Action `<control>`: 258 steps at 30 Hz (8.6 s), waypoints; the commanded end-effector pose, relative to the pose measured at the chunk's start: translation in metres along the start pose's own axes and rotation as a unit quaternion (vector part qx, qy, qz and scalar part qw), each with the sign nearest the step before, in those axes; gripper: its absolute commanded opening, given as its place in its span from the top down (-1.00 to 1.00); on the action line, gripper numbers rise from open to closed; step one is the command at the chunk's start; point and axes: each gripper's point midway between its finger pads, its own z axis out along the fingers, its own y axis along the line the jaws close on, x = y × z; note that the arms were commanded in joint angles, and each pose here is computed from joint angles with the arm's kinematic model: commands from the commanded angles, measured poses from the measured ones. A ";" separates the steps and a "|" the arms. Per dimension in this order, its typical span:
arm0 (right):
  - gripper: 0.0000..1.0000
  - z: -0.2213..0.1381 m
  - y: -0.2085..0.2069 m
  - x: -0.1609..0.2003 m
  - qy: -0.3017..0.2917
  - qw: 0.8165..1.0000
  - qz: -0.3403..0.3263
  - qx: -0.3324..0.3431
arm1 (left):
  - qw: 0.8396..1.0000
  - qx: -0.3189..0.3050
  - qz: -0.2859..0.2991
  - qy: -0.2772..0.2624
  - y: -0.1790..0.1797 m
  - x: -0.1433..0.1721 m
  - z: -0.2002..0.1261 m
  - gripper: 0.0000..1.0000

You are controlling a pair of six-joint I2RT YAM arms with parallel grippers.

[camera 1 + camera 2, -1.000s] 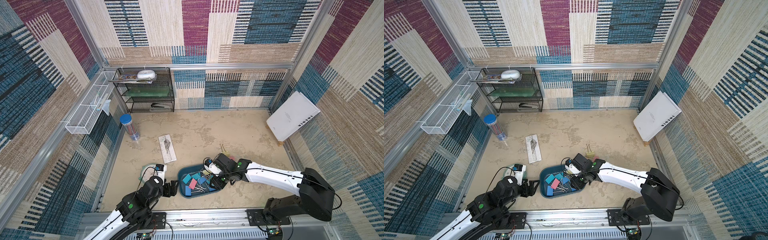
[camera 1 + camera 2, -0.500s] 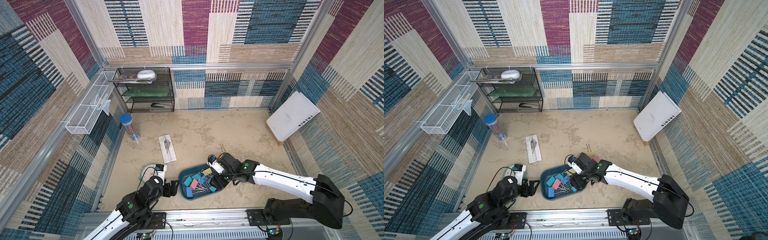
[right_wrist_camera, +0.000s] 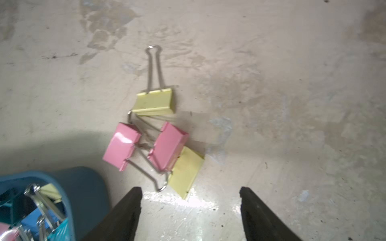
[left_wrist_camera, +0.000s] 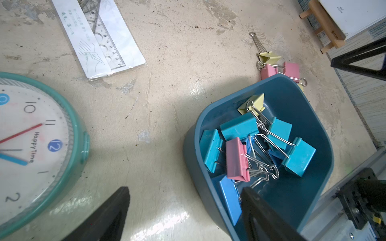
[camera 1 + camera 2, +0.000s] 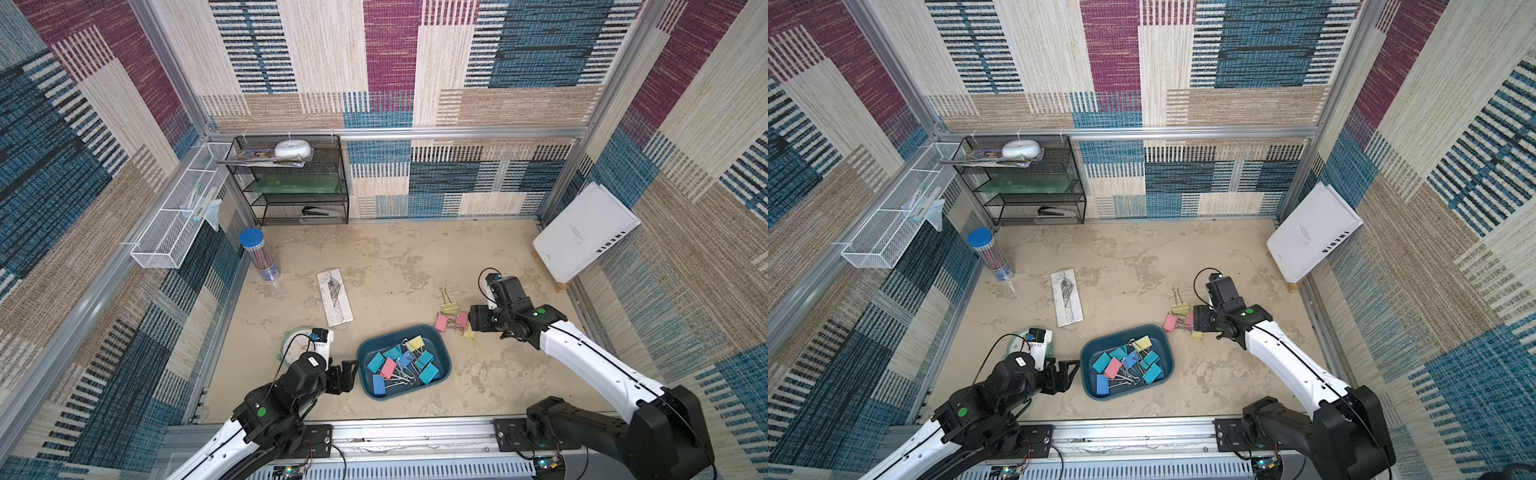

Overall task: Put the binder clips in the storage box
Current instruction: Adjust the binder clip at the center of the board, then pick up the binder clip at the center of the board, then place the binder clip in the storage box, then adjust the binder clip at the center of the board, then pick up the binder clip at the center of the board.

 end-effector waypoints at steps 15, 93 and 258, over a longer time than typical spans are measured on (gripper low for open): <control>0.99 0.007 0.086 0.050 0.070 0.974 -0.052 -0.207 | 1.000 -0.002 0.004 0.000 0.000 -0.001 0.001 -0.75; -0.14 0.045 0.032 0.045 0.042 0.973 0.058 -0.218 | 1.000 0.008 0.008 0.001 -0.003 0.000 0.001 -0.75; -0.58 0.167 -0.021 -0.162 0.030 0.997 -0.067 0.005 | 1.000 -0.004 0.006 0.006 -0.001 0.000 0.003 -0.76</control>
